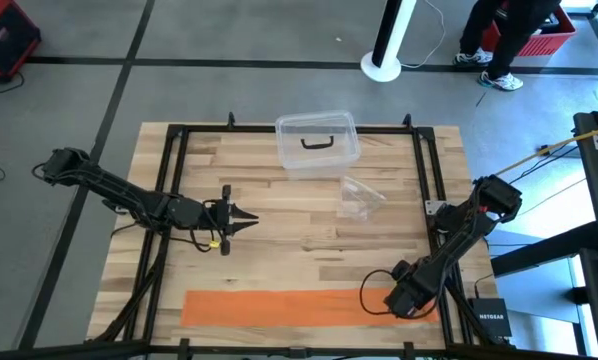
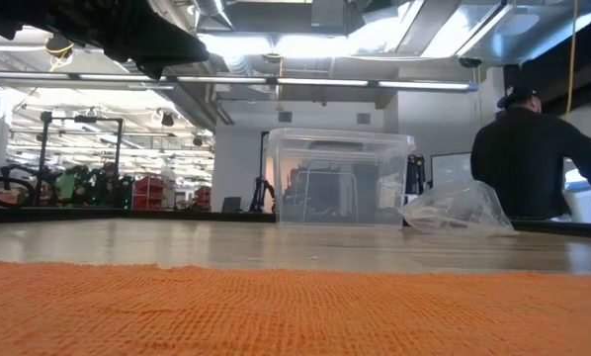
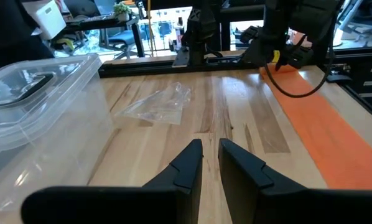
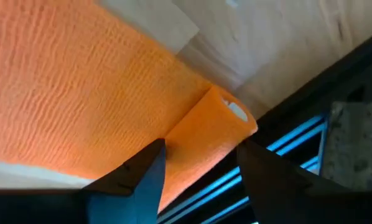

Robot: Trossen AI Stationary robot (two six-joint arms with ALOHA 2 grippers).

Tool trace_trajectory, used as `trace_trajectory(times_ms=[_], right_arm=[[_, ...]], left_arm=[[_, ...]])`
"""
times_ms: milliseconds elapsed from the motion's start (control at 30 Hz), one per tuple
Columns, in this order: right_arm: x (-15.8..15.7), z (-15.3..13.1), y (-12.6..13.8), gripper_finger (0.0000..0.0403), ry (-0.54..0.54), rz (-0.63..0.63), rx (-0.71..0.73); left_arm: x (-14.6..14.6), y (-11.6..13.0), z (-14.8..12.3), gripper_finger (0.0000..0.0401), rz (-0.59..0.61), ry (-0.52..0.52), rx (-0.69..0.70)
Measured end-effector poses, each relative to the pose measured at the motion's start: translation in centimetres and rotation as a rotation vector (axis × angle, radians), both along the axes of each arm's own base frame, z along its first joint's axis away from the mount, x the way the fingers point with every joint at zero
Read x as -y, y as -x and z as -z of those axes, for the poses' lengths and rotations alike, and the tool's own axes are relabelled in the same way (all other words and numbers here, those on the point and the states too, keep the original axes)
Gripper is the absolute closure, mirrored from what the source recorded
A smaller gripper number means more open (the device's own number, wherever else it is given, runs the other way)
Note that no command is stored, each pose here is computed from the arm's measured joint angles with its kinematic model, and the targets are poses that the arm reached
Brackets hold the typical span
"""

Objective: Roll bandage
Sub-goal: Roll the orange bandage

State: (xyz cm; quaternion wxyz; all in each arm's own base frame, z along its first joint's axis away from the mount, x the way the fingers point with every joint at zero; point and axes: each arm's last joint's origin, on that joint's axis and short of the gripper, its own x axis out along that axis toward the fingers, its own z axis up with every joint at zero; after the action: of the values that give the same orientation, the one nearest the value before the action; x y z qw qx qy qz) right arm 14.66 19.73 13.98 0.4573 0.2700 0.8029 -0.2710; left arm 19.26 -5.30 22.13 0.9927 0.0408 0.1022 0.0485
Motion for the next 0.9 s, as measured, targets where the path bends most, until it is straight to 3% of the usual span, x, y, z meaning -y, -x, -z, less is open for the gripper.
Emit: trace_trajectory(times_ms=[267, 533, 600, 767, 900], right_arm=[[-0.2, 0.5, 0.9, 0.0243, 0.062, -0.055, 0.069], [-1.0, -0.6, 1.2, 0.0349, 0.117, -0.149, 0.111], [-1.2, -2.1, 0.7, 0.037, 0.146, -0.227, 0.135], [-2.5, -7.4, -1.4, 0.0373, 0.19, -0.497, 0.338], [-3.1, -11.1, -3.3, 0.0373, 0.373, -0.786, 0.644]], left_arm=[[0.0, 0.0, 0.1, 0.0355, -0.002, -0.001, -0.005], [0.0, -0.1, 0.0, 0.0355, -0.001, -0.006, 0.0], [0.0, -0.1, 0.0, 0.0355, -0.003, 0.002, 0.006], [-0.2, -0.4, -0.8, 0.0355, -0.032, 0.088, 0.039], [0.0, -0.9, -3.3, 0.0355, -0.024, 0.084, 0.069]])
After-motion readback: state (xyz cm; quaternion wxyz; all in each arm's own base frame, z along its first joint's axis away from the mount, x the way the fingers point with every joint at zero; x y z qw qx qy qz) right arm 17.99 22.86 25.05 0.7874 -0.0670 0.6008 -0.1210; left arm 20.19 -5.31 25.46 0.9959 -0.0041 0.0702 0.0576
